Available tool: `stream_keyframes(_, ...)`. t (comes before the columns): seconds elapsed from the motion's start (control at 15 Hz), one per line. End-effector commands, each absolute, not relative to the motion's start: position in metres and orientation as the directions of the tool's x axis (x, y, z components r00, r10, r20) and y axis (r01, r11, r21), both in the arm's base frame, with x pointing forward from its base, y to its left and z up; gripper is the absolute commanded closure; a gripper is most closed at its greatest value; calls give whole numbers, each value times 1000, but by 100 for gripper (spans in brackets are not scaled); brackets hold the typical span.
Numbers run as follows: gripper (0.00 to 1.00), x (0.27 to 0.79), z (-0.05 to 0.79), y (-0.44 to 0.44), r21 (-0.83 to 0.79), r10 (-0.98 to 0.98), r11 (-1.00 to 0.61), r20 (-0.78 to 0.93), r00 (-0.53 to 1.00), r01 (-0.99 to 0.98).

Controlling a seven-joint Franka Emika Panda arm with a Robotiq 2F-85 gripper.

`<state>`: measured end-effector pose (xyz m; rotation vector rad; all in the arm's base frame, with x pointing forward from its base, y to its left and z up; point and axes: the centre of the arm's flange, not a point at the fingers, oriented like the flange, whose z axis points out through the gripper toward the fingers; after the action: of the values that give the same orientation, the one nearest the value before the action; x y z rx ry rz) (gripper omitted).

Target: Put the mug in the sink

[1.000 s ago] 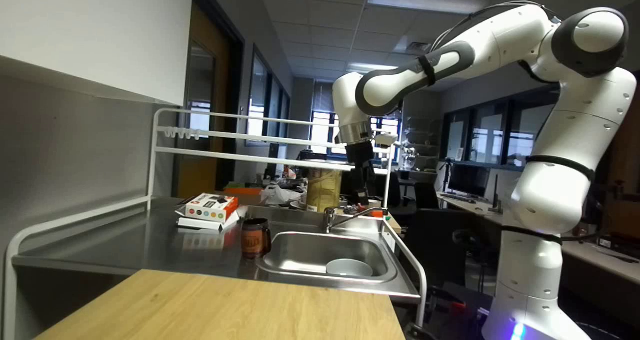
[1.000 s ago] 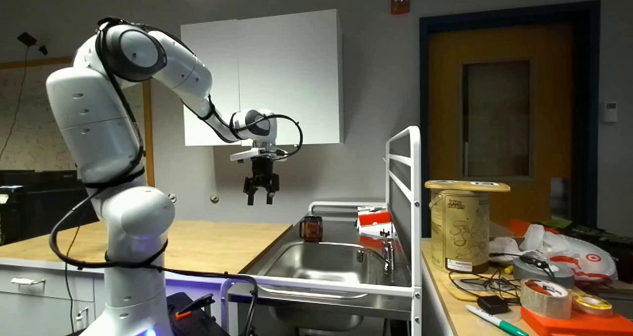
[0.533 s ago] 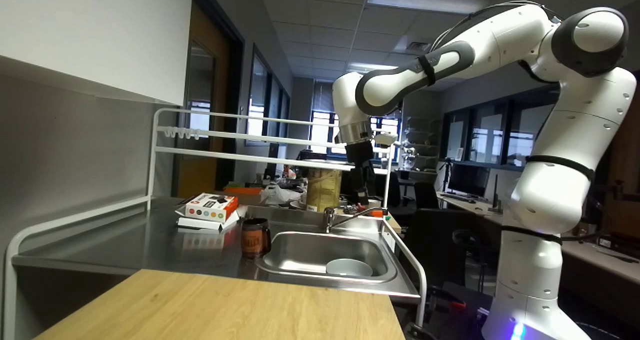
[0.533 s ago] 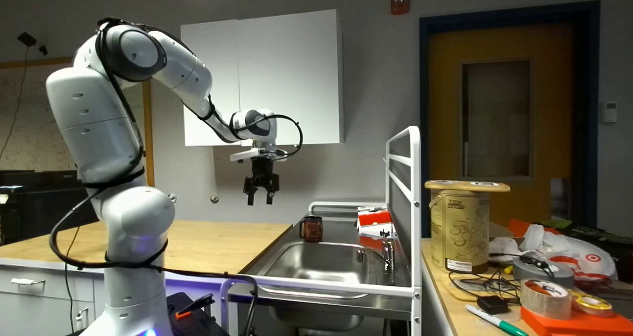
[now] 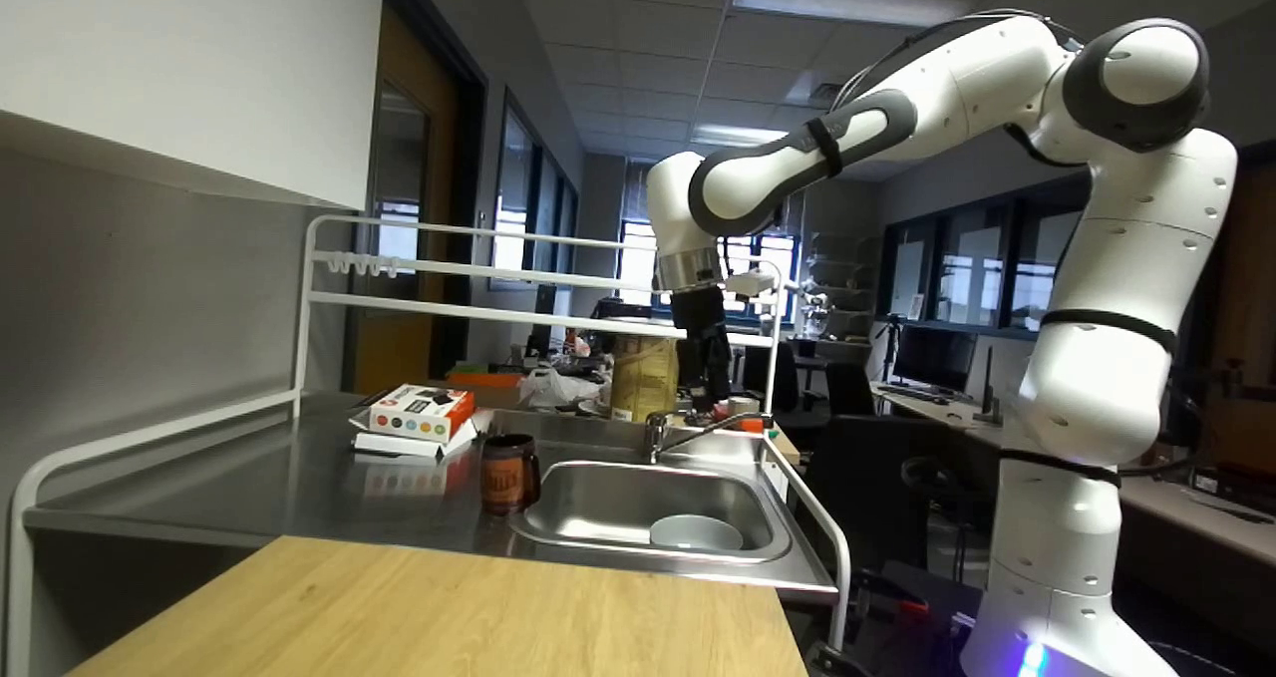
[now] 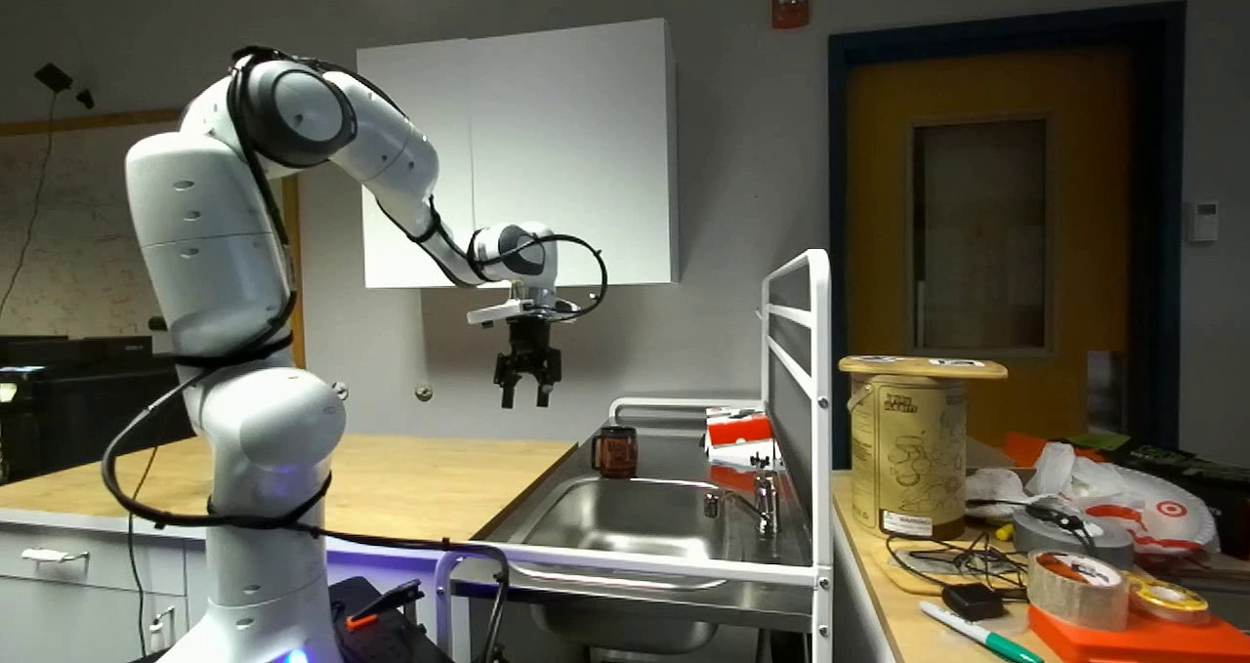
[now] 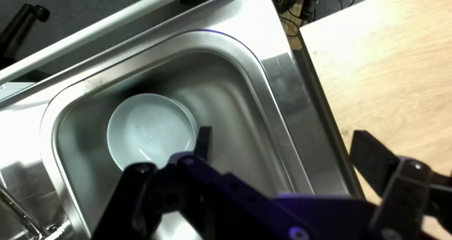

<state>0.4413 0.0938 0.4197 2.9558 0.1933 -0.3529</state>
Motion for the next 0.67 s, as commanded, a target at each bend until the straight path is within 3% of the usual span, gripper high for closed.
stream_keyframes(0.0, 0, 529, 412, 108, 192, 3, -981, -205, 979, 43)
stream_keyframes(0.33, 0, 618, 392, 121, 273, -117, -960, -167, 979, -69)
stream_keyframes(0.6, 0, 676, 379, 138, 245, -158, -962, -146, 977, -119)
